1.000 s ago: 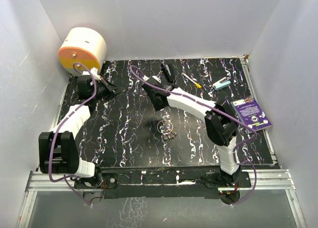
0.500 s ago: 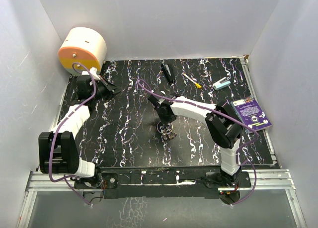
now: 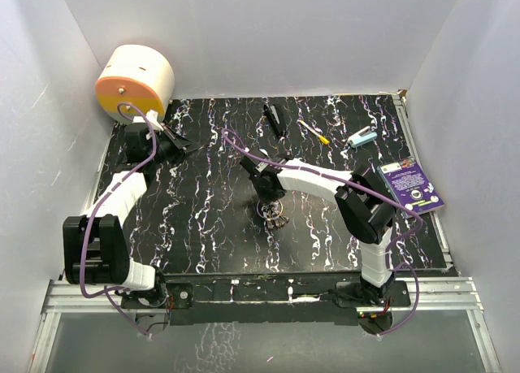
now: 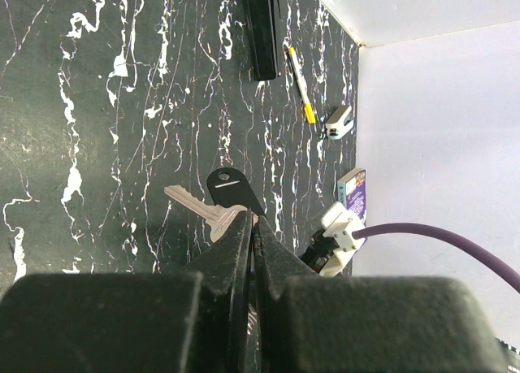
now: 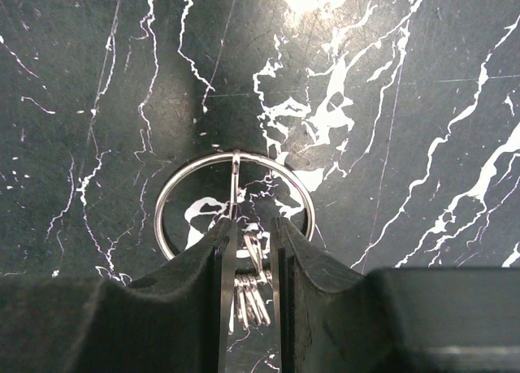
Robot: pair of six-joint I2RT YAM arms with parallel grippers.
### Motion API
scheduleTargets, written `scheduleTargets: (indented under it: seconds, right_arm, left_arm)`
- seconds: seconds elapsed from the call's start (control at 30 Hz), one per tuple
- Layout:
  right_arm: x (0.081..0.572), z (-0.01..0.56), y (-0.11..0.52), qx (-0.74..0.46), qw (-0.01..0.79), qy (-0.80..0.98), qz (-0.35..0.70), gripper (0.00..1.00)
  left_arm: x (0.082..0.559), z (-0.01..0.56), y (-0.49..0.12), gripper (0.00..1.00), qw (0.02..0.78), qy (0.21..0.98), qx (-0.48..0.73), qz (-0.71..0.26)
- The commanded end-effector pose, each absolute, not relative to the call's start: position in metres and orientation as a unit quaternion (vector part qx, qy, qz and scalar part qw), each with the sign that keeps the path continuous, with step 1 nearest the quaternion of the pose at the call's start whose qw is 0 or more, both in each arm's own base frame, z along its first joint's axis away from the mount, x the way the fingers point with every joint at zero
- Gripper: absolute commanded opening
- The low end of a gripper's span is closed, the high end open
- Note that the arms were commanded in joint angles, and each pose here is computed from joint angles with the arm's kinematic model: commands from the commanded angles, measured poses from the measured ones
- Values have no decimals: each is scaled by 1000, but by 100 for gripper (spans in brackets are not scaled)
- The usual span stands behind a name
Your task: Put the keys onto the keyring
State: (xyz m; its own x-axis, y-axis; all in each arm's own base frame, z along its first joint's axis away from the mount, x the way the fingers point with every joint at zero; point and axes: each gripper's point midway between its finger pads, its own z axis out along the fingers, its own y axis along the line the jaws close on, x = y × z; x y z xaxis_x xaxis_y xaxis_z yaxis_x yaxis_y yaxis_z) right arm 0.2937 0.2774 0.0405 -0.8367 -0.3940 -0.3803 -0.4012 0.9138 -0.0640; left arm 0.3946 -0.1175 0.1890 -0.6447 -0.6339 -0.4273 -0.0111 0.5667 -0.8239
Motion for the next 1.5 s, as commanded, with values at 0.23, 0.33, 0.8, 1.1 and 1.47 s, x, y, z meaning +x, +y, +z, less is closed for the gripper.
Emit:
scheduleTargets:
  seconds: [0.23, 0.33, 0.8, 1.1, 1.47]
  right_arm:
    - [308, 48, 297, -195, 231, 952, 37, 28]
    - [308, 45, 297, -196, 229, 953, 34, 27]
    - [305, 31, 298, -197, 217, 956, 36, 24]
    - [307, 39, 295, -191, 222, 956, 28, 8]
    - [309, 72, 302, -229, 170, 958, 7, 8]
  left_arm:
    - [397, 207, -115, 0, 394, 791, -186, -429]
    - [398, 207, -115, 0, 394, 791, -187, -429]
    - [398, 207, -116, 0, 391, 791, -188, -431]
    - [398, 206, -115, 0, 390, 792, -188, -431]
    - [398, 208, -114, 0, 394, 791, -188, -429]
